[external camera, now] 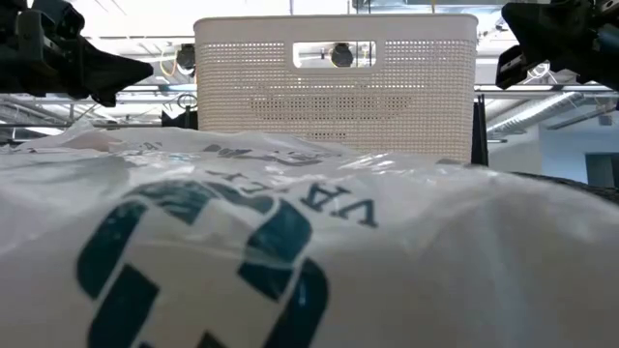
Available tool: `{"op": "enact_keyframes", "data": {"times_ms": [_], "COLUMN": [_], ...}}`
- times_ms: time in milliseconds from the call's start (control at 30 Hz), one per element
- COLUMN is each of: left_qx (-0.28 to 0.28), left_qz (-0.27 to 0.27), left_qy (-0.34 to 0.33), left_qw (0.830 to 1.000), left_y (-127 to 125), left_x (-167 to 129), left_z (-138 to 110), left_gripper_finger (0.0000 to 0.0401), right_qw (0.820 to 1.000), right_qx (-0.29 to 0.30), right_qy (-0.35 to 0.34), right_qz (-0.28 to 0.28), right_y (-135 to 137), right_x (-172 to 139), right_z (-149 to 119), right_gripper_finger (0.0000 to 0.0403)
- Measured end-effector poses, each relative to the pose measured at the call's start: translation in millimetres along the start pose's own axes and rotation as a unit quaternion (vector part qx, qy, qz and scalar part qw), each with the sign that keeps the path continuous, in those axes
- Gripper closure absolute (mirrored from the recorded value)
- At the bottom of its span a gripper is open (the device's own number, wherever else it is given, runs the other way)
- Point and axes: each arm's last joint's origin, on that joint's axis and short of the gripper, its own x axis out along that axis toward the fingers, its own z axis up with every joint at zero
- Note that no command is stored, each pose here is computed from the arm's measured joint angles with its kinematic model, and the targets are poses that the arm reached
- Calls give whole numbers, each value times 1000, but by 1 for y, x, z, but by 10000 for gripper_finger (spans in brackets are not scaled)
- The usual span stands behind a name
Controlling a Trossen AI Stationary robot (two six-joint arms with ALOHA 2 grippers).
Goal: Pick & place medical supplies in basket/bin
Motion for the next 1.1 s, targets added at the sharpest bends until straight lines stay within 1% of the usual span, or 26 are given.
{"op": "enact_keyframes", "data": {"times_ms": [367, 400, 500, 600, 767, 833, 1000, 1100], "left_qx": [0, 0, 0, 0, -4, -18, -88, -120], "left_qz": [0, 0, 0, 0, 1, 0, -2, -3], "left_qy": [0, 0, 0, 0, -4, -6, -7, -12], "left_qw": [1000, 1000, 1000, 1000, 1000, 1000, 996, 993], "left_y": [0, 0, 0, 0, 0, 0, 0, 0], "left_x": [0, 0, 0, 0, 0, 0, 0, 0], "left_z": [0, 0, 0, 0, 1, 1, 1, 2], "left_gripper_finger": [366, 366, 366, 366, 366, 366, 366, 366], "right_qw": [1000, 1000, 999, 998, 999, 999, 999, 999], "right_qx": [0, -6, -48, -66, -51, -41, -40, -40], "right_qy": [0, 0, 0, 0, 0, 0, -2, -2], "right_qz": [0, 0, -1, -1, -1, -1, 0, 0], "right_y": [0, 0, 0, 0, 0, 0, 0, 0], "right_x": [0, 0, 0, 0, 0, 0, 0, 0], "right_z": [0, 0, 0, 0, 0, 0, 0, 0], "right_gripper_finger": [403, 403, 403, 403, 403, 403, 403, 403]}}
